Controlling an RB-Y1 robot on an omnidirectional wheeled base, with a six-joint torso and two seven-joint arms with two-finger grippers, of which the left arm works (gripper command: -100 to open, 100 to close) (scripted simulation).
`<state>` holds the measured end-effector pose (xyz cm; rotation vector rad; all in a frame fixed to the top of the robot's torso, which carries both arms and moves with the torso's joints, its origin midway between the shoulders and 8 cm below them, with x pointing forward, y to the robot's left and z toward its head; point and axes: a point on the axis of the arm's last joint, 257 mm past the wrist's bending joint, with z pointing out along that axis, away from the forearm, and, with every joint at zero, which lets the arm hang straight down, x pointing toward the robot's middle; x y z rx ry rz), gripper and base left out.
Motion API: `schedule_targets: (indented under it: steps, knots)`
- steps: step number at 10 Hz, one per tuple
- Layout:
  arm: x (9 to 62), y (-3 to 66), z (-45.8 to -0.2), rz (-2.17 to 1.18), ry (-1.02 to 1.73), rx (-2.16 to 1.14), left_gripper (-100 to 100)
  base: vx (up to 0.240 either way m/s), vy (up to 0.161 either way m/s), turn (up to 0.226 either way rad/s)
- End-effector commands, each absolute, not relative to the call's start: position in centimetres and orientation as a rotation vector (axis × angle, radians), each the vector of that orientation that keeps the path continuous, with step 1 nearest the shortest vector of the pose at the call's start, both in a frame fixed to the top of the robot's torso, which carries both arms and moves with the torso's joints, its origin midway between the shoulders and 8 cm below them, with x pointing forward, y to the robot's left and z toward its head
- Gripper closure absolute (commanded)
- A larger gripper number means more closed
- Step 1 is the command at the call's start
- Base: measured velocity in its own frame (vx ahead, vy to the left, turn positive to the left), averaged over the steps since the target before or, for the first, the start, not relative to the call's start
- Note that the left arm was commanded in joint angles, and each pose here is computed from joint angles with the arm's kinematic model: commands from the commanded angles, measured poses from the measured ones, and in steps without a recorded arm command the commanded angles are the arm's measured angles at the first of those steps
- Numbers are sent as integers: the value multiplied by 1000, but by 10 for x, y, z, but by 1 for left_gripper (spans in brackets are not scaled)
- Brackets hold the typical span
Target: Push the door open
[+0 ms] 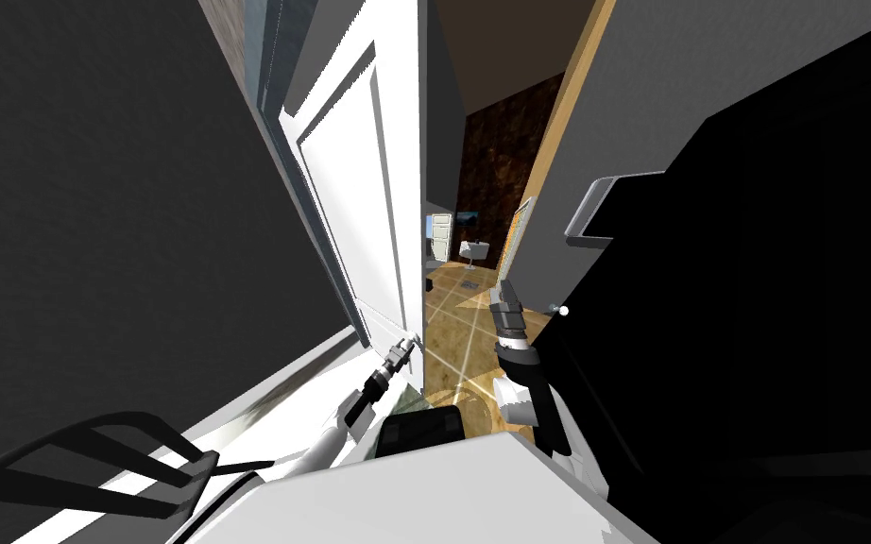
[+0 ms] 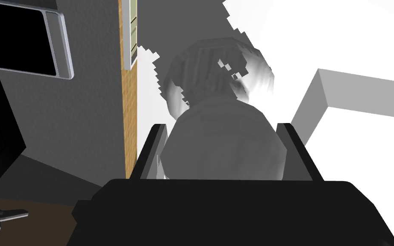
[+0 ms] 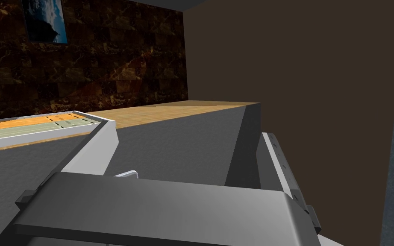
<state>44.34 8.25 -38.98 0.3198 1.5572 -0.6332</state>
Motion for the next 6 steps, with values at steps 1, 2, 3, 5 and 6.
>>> schedule_targets:
  steps: [1,2,3,5,6]
  knots:
    - [450,86,-383,-668,1553,258,100,32,-22,-72]
    - [450,86,-383,-670,1554,256,100,20,-16,-24]
    - [451,89,-382,-691,1559,216,100,20,-17,-41]
    - [455,95,-380,-732,1565,137,100,29,-18,-62]
    - [457,99,-379,-752,1567,94,100,35,-22,-75]
